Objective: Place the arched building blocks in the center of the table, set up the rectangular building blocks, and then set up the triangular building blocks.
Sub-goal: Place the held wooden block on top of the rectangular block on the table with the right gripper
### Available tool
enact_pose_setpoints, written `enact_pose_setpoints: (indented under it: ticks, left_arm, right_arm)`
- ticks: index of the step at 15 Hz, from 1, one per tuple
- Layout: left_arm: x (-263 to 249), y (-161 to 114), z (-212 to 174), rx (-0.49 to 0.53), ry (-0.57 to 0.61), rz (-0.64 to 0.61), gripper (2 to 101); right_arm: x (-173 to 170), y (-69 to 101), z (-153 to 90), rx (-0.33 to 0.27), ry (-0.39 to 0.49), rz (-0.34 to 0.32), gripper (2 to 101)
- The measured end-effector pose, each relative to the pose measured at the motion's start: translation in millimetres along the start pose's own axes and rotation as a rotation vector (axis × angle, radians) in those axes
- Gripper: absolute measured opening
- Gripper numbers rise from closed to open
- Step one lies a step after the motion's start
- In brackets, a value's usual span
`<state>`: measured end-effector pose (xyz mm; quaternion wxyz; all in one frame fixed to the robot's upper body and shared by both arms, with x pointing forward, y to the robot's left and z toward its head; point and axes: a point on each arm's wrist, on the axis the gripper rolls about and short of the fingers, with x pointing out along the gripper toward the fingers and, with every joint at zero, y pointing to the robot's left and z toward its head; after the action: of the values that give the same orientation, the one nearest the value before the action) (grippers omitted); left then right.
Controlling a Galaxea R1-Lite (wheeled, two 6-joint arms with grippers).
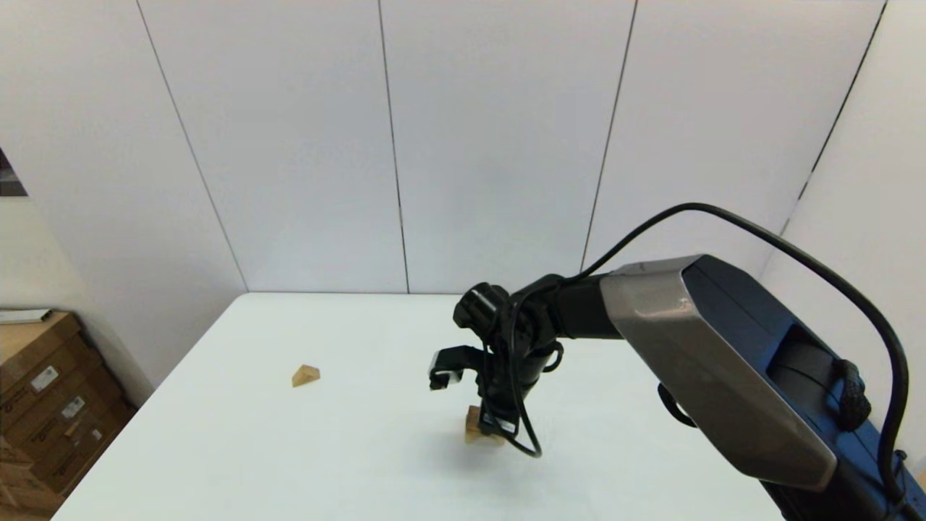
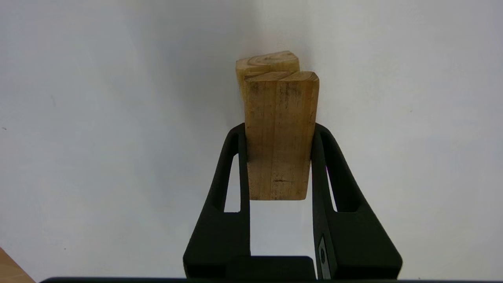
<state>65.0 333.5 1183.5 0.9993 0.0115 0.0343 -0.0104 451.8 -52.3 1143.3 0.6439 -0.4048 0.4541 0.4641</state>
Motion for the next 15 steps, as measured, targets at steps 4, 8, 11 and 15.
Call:
enact_pose_setpoints:
  ticks: [4, 8, 11, 15]
  left_arm:
    - [0.0, 0.0, 0.0, 0.000, 0.000, 0.000, 97.8]
    - [0.0, 0.0, 0.1, 0.000, 0.000, 0.000, 97.8]
    - [0.0, 0.0, 0.0, 0.000, 0.000, 0.000, 97.8]
    - [0.0, 0.0, 0.0, 0.000, 0.000, 0.000, 97.8]
  right_arm:
    - [-0.8, -0.4, 0.6, 0.000, -0.002, -0.003, 24.6]
    - [-1.3, -0.9, 0.7, 0.000, -0.004, -0.005, 24.6]
    - [-1.3, -0.6, 1.4, -0.001, -0.006, -0.005, 24.6]
    - [0.1, -0.4, 1.3, -0.002, -0.004, -0.002, 24.6]
